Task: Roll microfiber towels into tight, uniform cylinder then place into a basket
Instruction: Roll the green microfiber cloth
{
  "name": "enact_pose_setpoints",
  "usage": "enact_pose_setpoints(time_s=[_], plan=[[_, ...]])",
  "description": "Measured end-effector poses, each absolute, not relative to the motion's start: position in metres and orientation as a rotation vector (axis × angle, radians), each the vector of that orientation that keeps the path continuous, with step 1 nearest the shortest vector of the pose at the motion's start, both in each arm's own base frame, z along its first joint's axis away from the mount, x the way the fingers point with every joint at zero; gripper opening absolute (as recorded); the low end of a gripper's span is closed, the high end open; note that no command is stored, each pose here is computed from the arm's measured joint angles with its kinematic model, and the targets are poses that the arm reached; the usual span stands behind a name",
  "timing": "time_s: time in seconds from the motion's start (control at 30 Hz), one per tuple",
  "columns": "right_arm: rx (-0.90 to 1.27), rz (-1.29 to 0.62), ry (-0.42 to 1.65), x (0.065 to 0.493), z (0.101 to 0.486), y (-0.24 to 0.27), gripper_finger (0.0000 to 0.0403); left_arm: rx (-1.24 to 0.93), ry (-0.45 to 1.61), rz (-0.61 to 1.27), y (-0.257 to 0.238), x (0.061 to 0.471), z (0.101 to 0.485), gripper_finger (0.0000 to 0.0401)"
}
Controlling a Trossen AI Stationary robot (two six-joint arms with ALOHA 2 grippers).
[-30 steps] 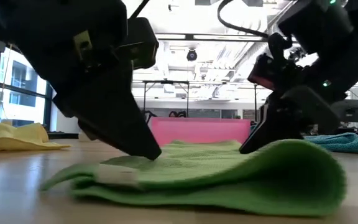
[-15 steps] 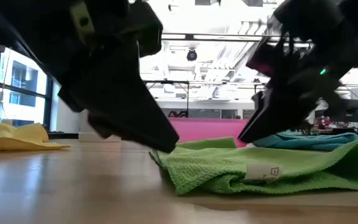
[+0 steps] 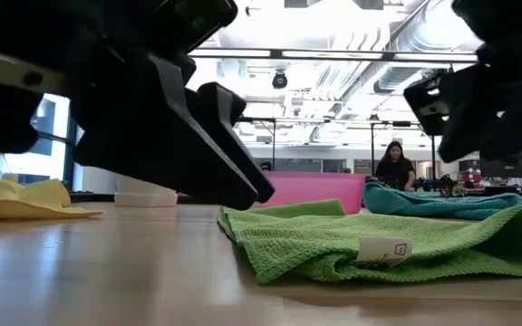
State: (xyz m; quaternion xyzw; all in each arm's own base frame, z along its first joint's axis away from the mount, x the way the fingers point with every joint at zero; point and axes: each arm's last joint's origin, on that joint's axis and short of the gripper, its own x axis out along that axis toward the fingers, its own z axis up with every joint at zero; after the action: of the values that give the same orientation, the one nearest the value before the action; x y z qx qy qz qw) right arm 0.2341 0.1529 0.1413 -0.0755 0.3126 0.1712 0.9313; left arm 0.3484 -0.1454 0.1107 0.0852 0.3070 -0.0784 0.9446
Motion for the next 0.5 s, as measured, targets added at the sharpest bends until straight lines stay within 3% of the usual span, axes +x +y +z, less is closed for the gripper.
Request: enact_pose_setpoints(time_s=[0.27,0.5], plan=[[-0.239,0.419,0.634,0.226,0.14,0.164,0.0172,0.318,0.571,-0.251,-0.16,0.353,0.122,0.0176],[-0.28,0.431,0.641,0.224,0.139,0.164,0.0179,0.509,0.55,-0.317,-0.164,0.351,0.122,0.0196]])
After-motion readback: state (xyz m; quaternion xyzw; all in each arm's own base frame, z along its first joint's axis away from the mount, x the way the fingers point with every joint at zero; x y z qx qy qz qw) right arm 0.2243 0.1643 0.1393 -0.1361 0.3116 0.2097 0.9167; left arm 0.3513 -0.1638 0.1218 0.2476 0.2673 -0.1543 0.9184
